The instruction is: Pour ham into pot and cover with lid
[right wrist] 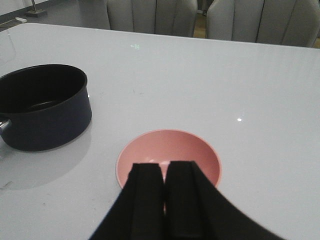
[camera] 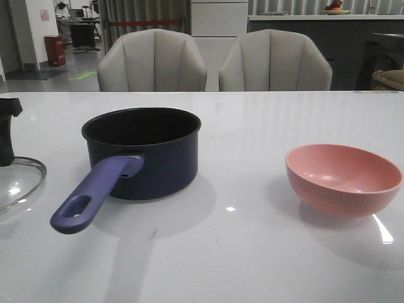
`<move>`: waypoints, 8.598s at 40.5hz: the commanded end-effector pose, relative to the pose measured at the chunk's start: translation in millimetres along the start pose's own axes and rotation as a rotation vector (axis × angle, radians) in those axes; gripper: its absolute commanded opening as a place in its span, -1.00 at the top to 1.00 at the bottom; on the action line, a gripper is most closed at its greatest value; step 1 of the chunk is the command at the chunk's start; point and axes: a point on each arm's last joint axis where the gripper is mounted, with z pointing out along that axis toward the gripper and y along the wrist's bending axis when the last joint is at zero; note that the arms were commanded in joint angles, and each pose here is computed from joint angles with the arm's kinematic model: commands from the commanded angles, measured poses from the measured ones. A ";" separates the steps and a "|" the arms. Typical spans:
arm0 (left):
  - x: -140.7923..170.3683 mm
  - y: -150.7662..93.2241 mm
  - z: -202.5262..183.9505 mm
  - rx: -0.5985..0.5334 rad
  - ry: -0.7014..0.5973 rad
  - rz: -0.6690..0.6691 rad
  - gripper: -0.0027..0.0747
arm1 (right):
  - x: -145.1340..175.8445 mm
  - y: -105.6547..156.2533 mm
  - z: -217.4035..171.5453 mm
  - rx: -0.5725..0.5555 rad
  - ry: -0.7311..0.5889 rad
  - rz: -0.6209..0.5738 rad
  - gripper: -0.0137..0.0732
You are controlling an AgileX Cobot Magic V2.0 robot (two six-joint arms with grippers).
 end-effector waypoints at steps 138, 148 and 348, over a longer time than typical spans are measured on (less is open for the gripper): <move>-1.5 -218.0 -119.4 0.174 -0.201 0.605 -0.27 | -16.5 0.5 -1.5 0.001 -0.113 -0.005 0.33; -1.1 -218.6 -119.5 0.183 -0.199 0.604 -0.36 | -16.5 0.5 -1.5 0.001 -0.113 -0.005 0.33; 325.4 31.6 -84.4 0.229 -1.464 0.188 0.59 | -16.4 0.5 -1.3 0.001 -0.112 -0.005 0.33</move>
